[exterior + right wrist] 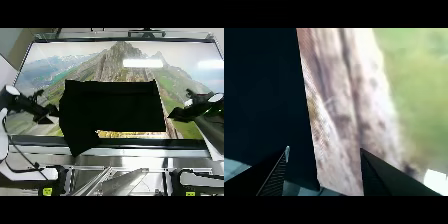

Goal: Fold the shirts.

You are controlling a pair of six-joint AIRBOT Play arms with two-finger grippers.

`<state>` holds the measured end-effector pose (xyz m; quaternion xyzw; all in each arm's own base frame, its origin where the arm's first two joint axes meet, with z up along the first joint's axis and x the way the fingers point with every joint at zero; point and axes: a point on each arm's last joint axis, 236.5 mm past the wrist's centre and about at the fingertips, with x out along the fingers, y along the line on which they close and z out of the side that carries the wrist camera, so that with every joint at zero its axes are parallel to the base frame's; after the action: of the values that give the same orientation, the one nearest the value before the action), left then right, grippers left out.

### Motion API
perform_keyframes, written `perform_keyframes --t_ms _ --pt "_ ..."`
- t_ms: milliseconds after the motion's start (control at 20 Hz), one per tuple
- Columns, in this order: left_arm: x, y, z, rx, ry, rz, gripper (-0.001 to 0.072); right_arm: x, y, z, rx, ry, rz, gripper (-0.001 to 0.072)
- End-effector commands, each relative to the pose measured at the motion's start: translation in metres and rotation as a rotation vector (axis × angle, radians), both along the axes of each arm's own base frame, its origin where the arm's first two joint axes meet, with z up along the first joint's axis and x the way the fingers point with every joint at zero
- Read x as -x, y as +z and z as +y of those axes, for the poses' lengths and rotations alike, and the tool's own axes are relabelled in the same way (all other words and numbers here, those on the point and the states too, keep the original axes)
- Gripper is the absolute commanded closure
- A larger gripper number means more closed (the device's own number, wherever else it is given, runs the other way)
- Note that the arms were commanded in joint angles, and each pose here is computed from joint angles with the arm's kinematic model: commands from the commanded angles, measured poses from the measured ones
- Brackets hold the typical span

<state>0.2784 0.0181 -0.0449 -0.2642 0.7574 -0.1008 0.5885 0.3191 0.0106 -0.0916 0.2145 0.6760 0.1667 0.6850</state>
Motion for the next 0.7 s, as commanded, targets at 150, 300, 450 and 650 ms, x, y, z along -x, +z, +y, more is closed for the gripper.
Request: perform_keyframes --t_ms 150,300,450,650 --pt "0.075 -0.03 -0.025 0.009 0.075 0.052 0.0014 0.025 -0.031 0.054 -0.112 0.123 0.073 0.024" --pt "0.091 -0.05 -0.032 0.004 0.098 0.079 0.0014 0.02 -0.033 0.07 -0.149 0.147 0.048 0.024" --pt "0.092 -0.066 -0.031 -0.024 0.13 0.06 0.0015 0.016 -0.03 0.074 -0.169 0.15 0.023 0.024" --pt "0.039 -0.051 -0.051 0.095 0.188 -0.145 0.0407 0.016 -0.03 0.074 -0.17 0.164 0.012 0.024"
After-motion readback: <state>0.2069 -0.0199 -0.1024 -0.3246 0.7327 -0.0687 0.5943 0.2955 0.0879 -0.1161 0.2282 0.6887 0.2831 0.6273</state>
